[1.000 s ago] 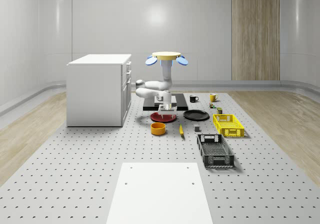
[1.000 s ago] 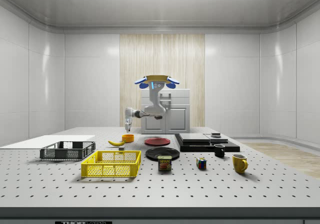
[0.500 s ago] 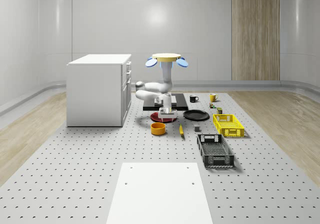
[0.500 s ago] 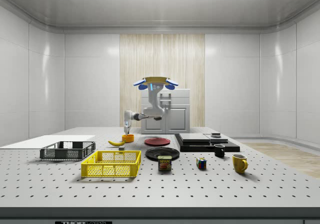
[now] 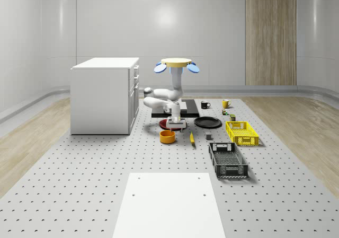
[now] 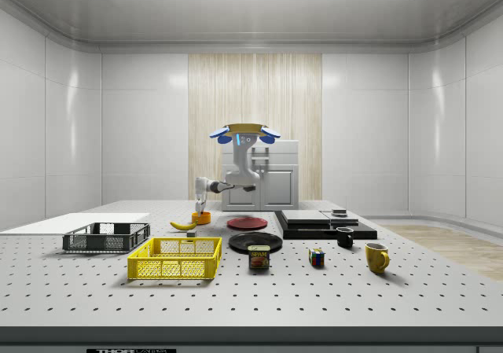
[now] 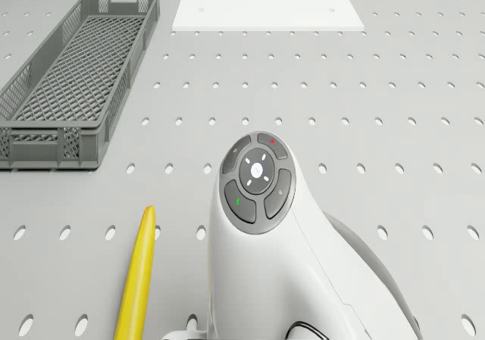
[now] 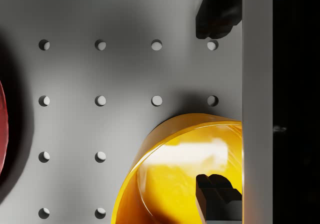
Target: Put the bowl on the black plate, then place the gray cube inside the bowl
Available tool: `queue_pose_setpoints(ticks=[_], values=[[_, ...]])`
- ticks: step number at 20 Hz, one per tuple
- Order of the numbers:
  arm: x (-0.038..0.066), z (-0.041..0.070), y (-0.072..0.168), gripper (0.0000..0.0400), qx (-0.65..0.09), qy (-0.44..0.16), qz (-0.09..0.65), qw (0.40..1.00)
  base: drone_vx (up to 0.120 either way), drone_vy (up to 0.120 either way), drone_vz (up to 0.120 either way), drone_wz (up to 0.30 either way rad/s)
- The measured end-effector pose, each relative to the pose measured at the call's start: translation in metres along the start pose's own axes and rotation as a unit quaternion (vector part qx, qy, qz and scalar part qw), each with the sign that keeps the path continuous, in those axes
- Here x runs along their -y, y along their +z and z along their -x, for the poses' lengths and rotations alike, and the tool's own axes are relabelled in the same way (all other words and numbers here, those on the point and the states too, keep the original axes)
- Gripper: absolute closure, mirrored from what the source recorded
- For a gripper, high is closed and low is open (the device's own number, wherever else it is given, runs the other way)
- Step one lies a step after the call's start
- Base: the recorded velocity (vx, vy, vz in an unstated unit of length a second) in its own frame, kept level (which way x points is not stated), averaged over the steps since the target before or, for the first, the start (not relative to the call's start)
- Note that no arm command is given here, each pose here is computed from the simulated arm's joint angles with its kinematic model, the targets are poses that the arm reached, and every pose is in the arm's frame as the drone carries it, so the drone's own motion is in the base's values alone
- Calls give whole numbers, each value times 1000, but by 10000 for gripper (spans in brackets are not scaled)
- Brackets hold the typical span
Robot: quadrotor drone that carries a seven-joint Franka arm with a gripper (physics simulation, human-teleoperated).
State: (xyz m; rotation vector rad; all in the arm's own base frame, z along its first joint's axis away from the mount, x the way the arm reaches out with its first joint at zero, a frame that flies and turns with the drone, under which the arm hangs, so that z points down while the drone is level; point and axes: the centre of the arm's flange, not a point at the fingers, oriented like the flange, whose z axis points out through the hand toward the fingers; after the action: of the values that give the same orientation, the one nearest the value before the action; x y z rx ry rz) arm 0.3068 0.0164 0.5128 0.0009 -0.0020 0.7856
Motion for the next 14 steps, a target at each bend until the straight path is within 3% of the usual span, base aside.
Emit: queue_pose_setpoints(ticks=[6, 14], values=[[-3, -5, 14, 0, 0, 0, 0, 1000, 0, 0, 0, 0], [10, -20, 21, 0, 0, 0, 0, 1000, 0, 0, 0, 0]])
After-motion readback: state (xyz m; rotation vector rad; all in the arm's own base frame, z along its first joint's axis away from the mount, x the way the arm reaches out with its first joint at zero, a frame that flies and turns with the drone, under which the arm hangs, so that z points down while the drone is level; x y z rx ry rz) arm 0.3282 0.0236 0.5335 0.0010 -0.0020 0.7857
